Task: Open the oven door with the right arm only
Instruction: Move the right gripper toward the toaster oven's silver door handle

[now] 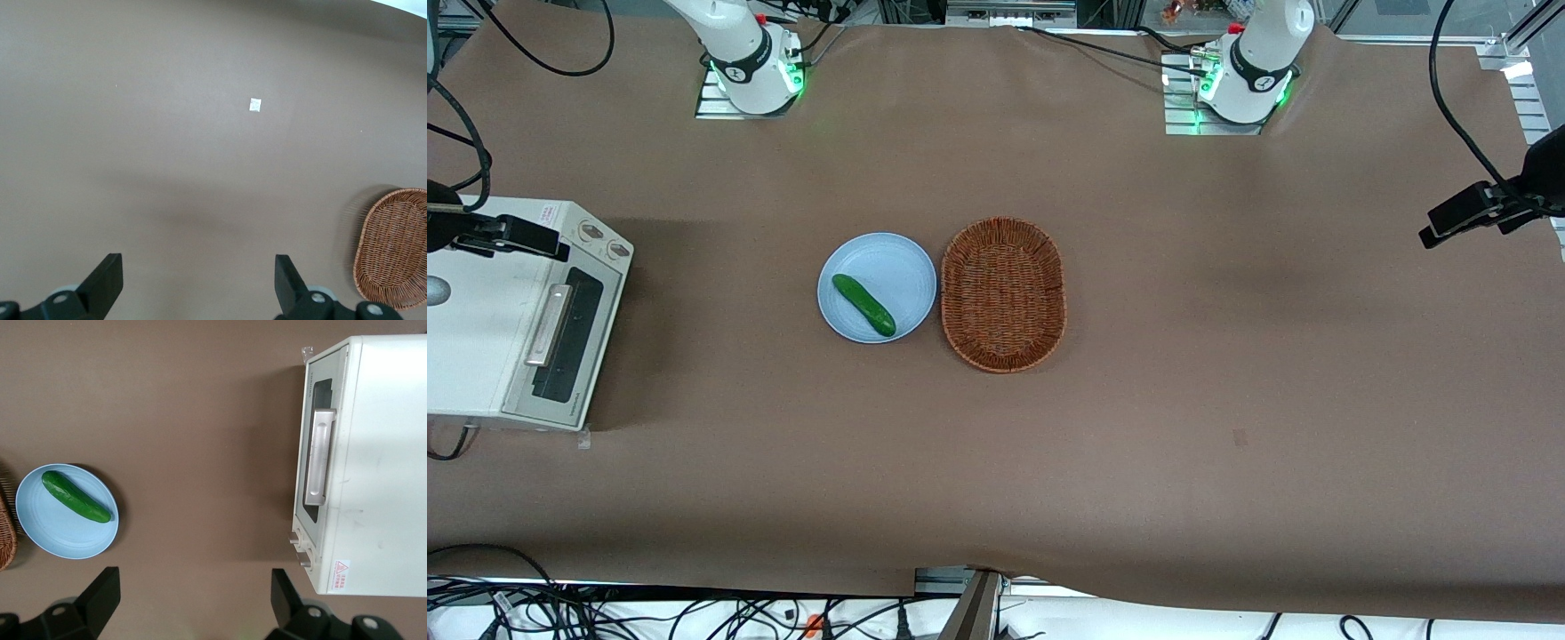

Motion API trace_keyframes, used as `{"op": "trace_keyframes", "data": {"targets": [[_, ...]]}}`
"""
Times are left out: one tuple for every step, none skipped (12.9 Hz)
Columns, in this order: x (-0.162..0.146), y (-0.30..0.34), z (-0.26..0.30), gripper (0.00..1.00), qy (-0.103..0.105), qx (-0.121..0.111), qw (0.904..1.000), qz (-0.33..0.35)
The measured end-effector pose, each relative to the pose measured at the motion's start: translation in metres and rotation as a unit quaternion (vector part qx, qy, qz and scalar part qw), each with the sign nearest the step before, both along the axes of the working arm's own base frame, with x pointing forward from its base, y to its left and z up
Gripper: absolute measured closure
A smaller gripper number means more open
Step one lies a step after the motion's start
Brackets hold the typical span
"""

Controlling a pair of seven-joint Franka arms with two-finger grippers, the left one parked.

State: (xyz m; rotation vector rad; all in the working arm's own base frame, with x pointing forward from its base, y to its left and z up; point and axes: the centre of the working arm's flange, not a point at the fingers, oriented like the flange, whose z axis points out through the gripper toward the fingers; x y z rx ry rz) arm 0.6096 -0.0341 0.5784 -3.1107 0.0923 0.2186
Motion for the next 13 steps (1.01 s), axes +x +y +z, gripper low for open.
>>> {"op": "trace_keyframes", "data": {"targets": [[0.000, 0.001, 0.000, 0.00, 0.000, 0.000, 1.0000, 0.001], [0.000, 0.002, 0.000, 0.00, 0.000, 0.000, 1.0000, 0.002], [0.000, 0.003, 0.000, 0.00, 0.000, 0.000, 1.0000, 0.003], [0.000, 0.004, 0.000, 0.00, 0.000, -0.001, 1.0000, 0.004], [0.000, 0.004, 0.000, 0.00, 0.000, -0.001, 1.0000, 0.005], [0.000, 0.005, 0.000, 0.00, 0.000, 0.000, 1.0000, 0.006], [0.000, 0.008, -0.001, 0.00, 0.004, 0.000, 0.9999, 0.010], [-0.002, 0.013, -0.004, 0.00, 0.012, 0.001, 0.9998, 0.013], [-0.003, 0.016, -0.009, 0.00, 0.023, 0.001, 0.9996, 0.016], [-0.004, 0.018, -0.014, 0.00, 0.031, 0.002, 0.9994, 0.017], [-0.003, 0.020, -0.020, 0.00, 0.037, 0.002, 0.9991, 0.020], [-0.003, 0.022, -0.027, 0.00, 0.045, 0.002, 0.9987, 0.023], [-0.002, 0.025, -0.035, 0.00, 0.053, 0.001, 0.9983, 0.025]]}}
